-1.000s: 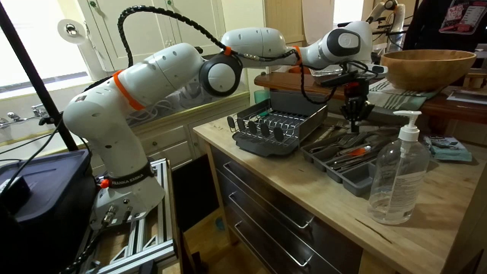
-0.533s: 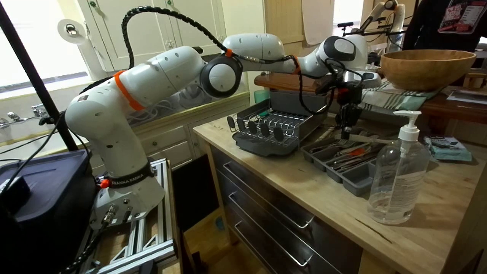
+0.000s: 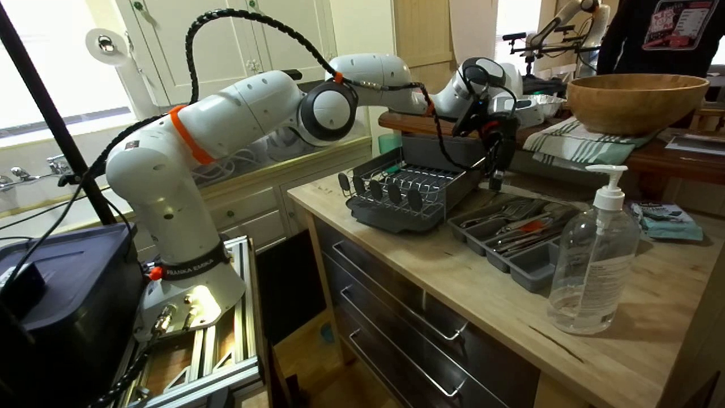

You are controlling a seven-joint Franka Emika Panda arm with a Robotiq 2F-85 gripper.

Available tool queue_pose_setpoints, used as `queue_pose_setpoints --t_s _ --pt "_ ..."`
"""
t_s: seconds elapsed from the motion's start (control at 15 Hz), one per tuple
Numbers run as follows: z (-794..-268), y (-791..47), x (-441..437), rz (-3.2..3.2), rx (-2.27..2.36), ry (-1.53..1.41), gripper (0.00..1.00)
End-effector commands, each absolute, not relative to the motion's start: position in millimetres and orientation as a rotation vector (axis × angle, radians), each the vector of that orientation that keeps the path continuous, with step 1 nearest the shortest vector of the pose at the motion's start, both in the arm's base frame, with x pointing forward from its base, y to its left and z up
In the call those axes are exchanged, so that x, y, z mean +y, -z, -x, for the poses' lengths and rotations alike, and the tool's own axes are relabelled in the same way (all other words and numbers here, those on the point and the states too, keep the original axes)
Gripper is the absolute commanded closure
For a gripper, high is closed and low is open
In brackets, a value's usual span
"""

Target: Move the knife from the left rack to the right rack

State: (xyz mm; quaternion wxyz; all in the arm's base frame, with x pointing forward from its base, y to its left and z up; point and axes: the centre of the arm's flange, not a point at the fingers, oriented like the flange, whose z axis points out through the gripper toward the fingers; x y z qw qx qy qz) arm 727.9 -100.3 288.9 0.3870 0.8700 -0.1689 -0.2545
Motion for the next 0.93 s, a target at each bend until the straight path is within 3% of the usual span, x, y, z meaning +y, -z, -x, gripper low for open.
queue_pose_setpoints --t_s 0.0,0.87 --pt "-679.0 -266.2 -95.9 -2.176 -0.288 0.653 0.99" --pt "-685.0 -256.2 -119.9 -2.354 -0.046 0.536 0.99"
